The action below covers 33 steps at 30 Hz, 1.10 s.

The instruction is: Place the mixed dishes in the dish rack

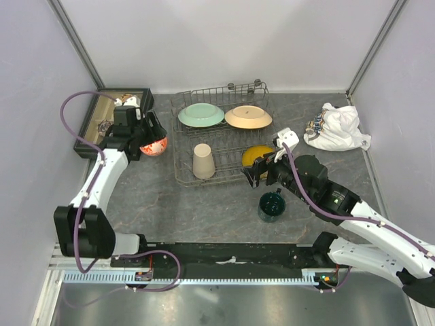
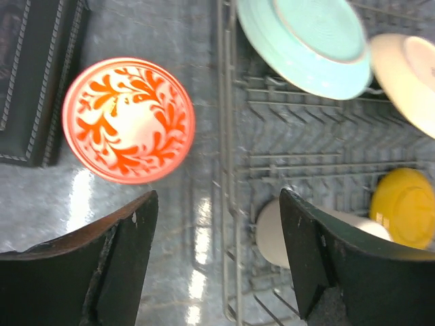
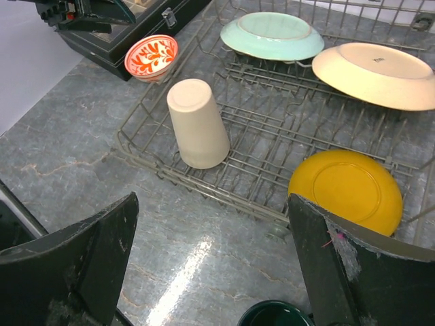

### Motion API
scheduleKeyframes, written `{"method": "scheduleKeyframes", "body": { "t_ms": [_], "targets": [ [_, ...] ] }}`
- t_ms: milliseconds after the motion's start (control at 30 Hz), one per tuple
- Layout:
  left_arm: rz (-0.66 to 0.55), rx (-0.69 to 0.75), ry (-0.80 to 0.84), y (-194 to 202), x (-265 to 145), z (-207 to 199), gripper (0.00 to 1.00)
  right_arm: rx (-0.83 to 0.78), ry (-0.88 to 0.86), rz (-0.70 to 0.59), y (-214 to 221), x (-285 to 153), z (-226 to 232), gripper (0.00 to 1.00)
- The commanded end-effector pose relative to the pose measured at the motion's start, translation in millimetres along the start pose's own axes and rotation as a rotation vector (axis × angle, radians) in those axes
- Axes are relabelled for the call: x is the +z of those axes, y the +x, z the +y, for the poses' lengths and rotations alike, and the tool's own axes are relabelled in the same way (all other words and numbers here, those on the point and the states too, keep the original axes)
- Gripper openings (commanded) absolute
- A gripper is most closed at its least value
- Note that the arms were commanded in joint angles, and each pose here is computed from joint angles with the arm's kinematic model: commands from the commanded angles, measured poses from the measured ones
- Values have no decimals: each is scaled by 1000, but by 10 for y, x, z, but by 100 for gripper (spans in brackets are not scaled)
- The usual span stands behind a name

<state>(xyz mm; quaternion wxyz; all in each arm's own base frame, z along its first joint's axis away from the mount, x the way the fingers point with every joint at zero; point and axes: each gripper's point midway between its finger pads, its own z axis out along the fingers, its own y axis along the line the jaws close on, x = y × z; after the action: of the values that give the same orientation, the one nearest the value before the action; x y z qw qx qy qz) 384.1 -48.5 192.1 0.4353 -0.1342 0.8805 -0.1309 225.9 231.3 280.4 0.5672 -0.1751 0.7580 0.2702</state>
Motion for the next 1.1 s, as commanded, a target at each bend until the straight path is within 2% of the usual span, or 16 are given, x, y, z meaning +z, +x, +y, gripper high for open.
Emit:
{"method": "scheduleKeyframes", "body": {
  "t_ms": [0, 133, 633, 867, 1067],
  "targets": [
    [2, 115, -70, -115, 225, 128, 77, 14, 33, -12, -68, -41, -39, 98],
    [32, 122, -136, -78, 452, 223, 72, 14, 38, -15, -85, -41, -49, 98],
    [106, 117, -236, -23, 1243, 326, 71, -11, 95, 3, 42, -114, -197, 98],
    [124, 92, -255, 37, 1450, 352, 68, -23, 110, 2, 63, -122, -233, 98],
    [130, 102, -265, 63, 1538, 338, 61, -29, 123, 11, 109, -128, -267, 98]
  ]
}}
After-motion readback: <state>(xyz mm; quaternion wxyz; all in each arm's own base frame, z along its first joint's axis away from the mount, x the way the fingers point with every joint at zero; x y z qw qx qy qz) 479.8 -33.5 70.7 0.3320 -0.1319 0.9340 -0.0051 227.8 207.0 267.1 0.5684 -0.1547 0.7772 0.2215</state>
